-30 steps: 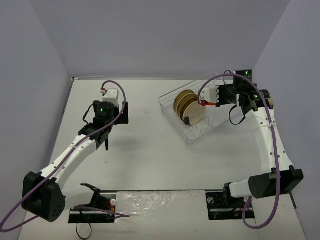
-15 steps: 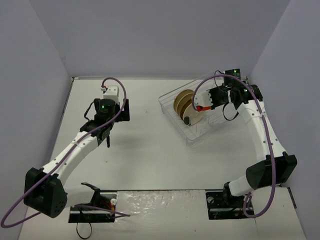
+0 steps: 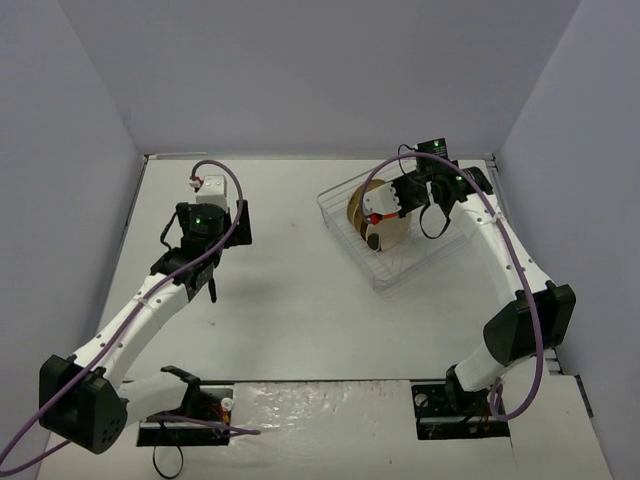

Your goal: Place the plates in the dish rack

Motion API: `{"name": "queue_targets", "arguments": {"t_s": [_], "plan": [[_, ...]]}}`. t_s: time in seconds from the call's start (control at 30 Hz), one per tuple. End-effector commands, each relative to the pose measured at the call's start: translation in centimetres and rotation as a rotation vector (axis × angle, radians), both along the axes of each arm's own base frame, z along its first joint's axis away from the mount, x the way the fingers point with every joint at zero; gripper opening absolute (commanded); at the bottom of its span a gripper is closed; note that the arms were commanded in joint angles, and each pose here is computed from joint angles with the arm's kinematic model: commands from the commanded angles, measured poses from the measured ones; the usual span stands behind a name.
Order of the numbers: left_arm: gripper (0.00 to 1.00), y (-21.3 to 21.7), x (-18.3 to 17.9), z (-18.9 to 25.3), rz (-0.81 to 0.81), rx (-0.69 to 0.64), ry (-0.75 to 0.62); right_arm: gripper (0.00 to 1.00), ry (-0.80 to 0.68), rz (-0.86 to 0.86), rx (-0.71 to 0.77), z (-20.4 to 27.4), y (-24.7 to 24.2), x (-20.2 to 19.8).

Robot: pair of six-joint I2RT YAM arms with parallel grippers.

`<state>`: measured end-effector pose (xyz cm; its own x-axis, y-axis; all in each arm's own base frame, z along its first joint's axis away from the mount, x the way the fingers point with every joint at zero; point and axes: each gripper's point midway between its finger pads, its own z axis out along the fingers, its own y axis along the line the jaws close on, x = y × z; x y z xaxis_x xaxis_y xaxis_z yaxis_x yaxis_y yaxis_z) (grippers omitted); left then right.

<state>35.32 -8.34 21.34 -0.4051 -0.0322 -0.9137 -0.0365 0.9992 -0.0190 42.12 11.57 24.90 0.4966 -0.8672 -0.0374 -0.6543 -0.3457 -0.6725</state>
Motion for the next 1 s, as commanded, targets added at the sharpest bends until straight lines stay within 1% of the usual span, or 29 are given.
{"name": "queue_targets", "arguments": {"t_s": [0.0,0.33,0.97], "plan": [[0.97,1.1,-0.1,2.4,0.055,-0.018,-0.071,0.0,-0.051,-0.023,-0.021,0.5,-0.2,1.1],[0.97,1.4,-0.4,2.5,0.076,-0.022,-0.072,0.0,-0.013,0.012,-0.084,-1.6,-0.5,0.8],[0.97,1.4,-0.4,2.8,0.078,-0.024,-0.076,0.0,0.05,0.062,-0.07,-5.1,0.5,-0.1]]}}
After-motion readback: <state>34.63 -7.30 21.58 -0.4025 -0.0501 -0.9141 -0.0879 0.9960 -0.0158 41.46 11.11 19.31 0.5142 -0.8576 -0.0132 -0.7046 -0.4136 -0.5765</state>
